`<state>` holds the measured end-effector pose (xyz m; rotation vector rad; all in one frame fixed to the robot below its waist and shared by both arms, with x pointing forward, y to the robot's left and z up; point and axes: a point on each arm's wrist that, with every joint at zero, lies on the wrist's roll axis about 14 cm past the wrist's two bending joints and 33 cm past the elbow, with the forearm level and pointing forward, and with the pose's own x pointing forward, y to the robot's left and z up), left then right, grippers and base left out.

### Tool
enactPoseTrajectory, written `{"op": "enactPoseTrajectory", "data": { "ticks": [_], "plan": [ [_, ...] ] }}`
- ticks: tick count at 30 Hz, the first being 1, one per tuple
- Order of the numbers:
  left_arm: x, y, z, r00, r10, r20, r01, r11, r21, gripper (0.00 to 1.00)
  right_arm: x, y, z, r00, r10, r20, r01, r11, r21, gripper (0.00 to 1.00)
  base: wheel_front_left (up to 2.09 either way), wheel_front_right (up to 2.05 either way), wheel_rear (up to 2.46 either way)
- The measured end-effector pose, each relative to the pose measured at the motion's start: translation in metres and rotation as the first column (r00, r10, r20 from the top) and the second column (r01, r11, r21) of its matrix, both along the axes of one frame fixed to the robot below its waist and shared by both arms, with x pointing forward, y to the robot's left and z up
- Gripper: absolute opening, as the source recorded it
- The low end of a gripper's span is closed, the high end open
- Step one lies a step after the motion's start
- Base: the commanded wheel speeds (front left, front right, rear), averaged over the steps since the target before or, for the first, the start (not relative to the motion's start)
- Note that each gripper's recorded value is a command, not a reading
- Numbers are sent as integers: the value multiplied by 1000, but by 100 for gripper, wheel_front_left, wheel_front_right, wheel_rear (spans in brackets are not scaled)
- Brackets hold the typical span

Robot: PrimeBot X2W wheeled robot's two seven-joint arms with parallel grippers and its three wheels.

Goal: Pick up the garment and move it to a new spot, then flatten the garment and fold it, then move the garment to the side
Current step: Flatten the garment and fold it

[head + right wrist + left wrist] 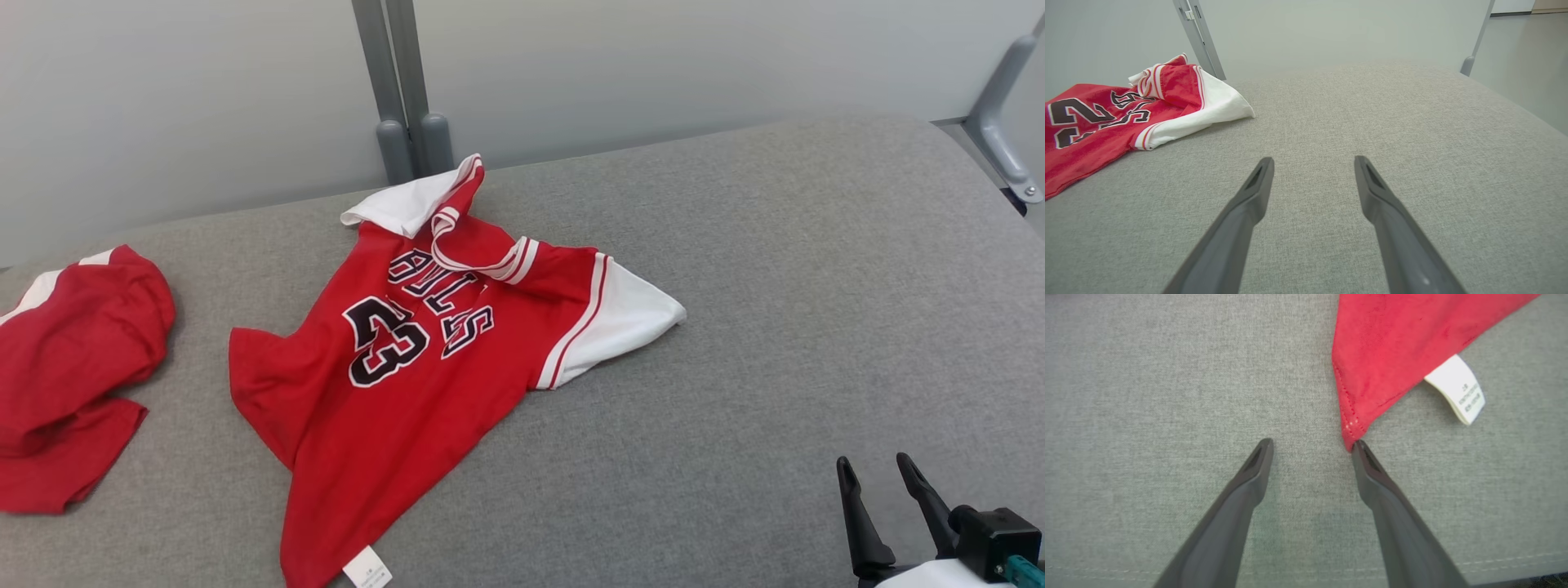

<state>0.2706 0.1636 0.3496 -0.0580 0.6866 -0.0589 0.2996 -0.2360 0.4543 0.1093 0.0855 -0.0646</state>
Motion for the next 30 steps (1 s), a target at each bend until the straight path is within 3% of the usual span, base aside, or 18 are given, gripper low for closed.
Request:
{"op": "enactPoseTrajectory", "data": {
  "ticks": [3, 6, 9, 13, 15, 19, 28, 29, 30],
  "plan": [
    [25, -20, 36, 991, -13, 135, 21, 998, -60, 100, -4, -6, 1, 1000, -20, 4, 20, 1000, -3, 100, 0, 0, 0],
    [54, -67, 84, 946, -136, 295, 172, 980, -98, 100, -7, -8, 1, 1000, -27, 2, 27, 1000, -3, 100, 0, 0, 0],
    [72, -129, 113, 875, -307, 374, 368, 924, -104, 100, -5, -7, 2, 1000, -27, 6, 27, 1000, -3, 100, 0, 0, 0],
    [98, -195, 137, 779, -451, 436, 536, 839, -90, 100, 11, -9, 16, 998, -33, 48, 33, 999, -3, 100, 0, 0, 0],
    [106, -225, 133, 728, -543, 417, 615, 787, -47, 100, 13, -13, 17, 998, -46, 51, 46, 999, -2, 100, 0, 0, 0],
    [121, -262, 113, 680, -650, 340, 692, 721, -5, 100, 8, -27, 14, 994, -105, 36, 105, 994, 6, 100, 0, 0, 0],
    [160, -286, 57, 616, -766, 187, 760, 640, 118, 100, -5, -50, 5, 975, -221, -5, 221, 975, 17, 100, 0, 0, 0],
    [162, -286, 48, 606, -780, 157, 770, 625, 132, 52, -7, -52, 4, 972, -233, -13, 233, 972, 16, 100, 0, 0, 0],
    [162, -286, 41, 598, -790, 134, 779, 613, 135, 25, -9, -54, 2, 970, -243, -21, 243, 970, 14, 100, 0, 0, 0]
  ]
}}
